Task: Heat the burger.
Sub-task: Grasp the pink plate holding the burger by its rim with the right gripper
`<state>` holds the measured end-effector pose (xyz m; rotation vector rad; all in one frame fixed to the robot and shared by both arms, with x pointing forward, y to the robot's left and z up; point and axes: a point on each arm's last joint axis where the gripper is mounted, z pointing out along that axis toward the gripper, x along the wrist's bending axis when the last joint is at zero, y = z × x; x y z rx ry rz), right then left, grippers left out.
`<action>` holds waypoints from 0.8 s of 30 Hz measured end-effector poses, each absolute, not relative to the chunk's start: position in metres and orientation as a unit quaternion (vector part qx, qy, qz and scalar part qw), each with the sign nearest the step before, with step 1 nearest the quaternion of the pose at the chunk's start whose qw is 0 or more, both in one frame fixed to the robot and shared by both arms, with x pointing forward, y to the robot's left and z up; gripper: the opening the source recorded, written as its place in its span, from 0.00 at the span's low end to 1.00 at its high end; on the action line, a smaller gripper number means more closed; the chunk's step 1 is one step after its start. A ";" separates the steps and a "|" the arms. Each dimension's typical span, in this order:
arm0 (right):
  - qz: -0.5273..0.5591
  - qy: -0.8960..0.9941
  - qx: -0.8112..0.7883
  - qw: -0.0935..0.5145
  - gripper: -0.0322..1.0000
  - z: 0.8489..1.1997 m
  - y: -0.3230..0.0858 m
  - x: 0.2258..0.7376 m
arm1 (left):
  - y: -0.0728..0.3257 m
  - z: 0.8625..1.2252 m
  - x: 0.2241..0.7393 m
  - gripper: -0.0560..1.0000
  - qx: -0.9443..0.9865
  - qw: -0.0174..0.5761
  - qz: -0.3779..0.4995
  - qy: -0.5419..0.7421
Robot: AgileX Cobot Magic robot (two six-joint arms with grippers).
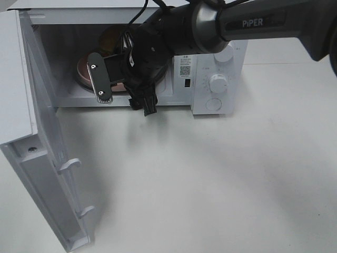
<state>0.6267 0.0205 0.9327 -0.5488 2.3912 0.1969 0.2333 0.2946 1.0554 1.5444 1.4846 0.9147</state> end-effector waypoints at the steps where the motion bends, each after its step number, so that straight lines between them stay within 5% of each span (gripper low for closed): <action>1: 0.073 0.917 -0.207 0.333 0.82 0.930 0.020 0.631 | 0.295 1.055 0.233 0.97 0.609 0.395 0.361 0.586; 12: 0.071 0.917 -0.200 0.337 0.80 0.919 0.022 0.647 | 0.295 1.055 0.233 0.97 0.609 0.395 0.361 0.586; 24: 0.067 0.927 -0.191 0.317 0.62 0.899 0.019 0.650 | 0.295 1.055 0.233 0.97 0.609 0.395 0.361 0.586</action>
